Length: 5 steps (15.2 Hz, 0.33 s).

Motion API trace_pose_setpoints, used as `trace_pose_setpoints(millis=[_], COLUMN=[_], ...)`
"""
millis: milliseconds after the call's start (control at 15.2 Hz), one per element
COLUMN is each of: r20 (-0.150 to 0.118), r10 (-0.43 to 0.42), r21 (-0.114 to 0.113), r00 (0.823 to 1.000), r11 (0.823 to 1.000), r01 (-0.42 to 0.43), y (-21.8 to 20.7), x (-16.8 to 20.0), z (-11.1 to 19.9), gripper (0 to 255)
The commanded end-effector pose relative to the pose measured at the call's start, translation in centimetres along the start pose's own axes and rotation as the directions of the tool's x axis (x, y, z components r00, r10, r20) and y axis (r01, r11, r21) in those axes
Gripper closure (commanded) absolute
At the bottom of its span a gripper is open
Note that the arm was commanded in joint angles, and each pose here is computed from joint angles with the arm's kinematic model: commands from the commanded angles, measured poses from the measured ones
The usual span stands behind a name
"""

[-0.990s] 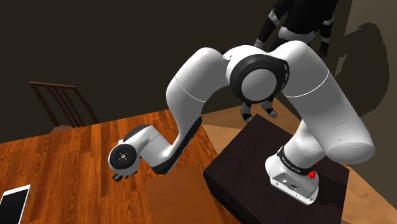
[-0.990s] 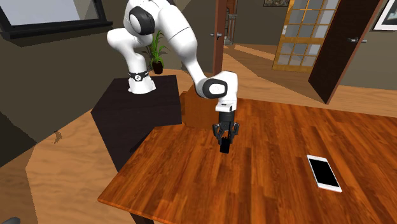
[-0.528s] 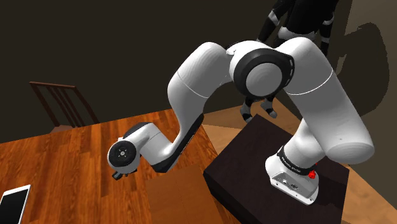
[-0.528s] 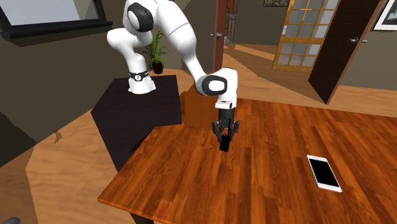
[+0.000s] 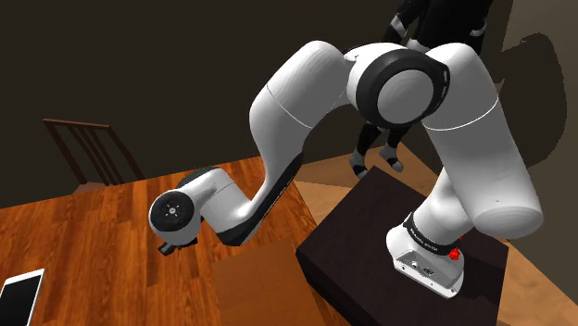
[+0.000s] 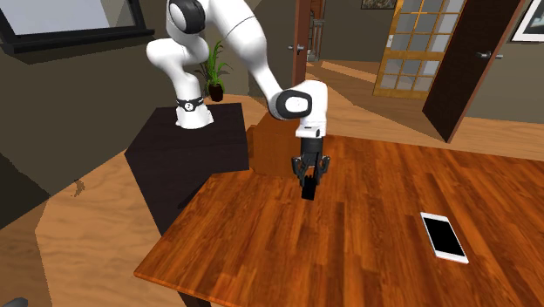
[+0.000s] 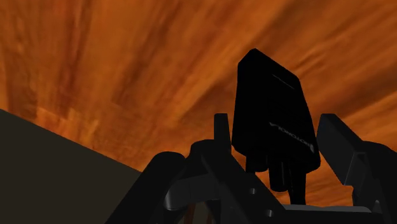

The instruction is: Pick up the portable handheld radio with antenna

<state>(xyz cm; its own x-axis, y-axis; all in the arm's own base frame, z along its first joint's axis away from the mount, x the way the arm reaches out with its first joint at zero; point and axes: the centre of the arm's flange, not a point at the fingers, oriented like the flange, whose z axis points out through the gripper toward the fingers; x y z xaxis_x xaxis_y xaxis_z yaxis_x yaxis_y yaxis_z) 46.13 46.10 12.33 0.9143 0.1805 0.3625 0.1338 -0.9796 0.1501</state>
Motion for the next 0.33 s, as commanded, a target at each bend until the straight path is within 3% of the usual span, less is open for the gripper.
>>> trace_pose_setpoints(millis=[0,264], r20=[0.0,0.0], r10=[0.0,0.0], r21=[0.0,0.0], r00=[1.0,1.0], r11=[1.0,1.0], r01=[0.0,0.0], y=[0.1,0.3], x=[0.3,0.7], z=[-0.9,-2.0], gripper=[255,255])
